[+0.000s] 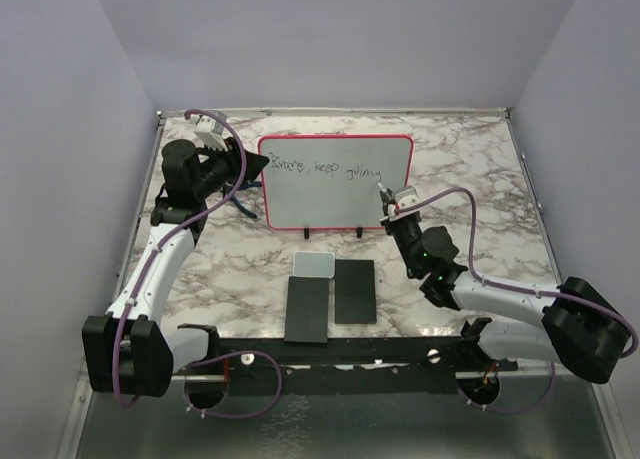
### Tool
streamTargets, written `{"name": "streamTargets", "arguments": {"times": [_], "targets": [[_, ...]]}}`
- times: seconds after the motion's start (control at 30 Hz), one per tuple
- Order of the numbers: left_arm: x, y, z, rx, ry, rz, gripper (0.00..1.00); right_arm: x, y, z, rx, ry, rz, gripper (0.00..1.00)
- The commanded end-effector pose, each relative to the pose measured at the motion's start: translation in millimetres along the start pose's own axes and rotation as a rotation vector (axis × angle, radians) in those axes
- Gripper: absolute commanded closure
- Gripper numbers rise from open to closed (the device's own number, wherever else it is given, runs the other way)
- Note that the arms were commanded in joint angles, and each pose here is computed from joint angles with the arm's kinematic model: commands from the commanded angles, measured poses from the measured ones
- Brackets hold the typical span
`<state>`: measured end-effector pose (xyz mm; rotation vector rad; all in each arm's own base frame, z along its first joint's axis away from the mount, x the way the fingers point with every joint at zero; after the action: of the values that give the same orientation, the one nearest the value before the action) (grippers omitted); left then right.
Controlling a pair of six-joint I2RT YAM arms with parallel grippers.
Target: Write a sentence on the whiteboard
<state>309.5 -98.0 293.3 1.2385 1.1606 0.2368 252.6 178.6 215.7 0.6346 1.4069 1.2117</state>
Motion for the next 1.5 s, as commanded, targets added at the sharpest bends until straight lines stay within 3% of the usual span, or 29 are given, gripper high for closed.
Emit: {"name": "streamTargets", "arguments": {"times": [0.0, 0.43, 0.83, 1.47], "targets": [[-3, 1, -4, -0.012, -0.001, 0.022, 0.73, 4, 4, 5, -0.020, 0.024, 0.008, 0.99], [-4, 1, -4, -0.011, -0.001, 0.022, 0.73, -10, 33, -15, -0.134, 0.054, 0.105, 0.99], [-3, 0, -3, -0.009, 0.000, 0.021, 0.73, -21, 21, -17, -0.058, -0.050, 0.058, 0.99], [-3, -1, -3, -0.008, 0.000, 0.019, 0.73, -19, 15, -7, -0.063, -0.091, 0.024, 0.99]]}}
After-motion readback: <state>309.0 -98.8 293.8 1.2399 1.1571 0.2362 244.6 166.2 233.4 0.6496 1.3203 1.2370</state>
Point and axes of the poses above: each gripper's point midway between its finger pads, its own z axis out along the fingers, its own x axis along the line the jaws close on, y = z × x, the point moved 7 cm from there along -z, back along the fingers, and after that the axes turned 8 degrees about -z, right-handed, at the moved point
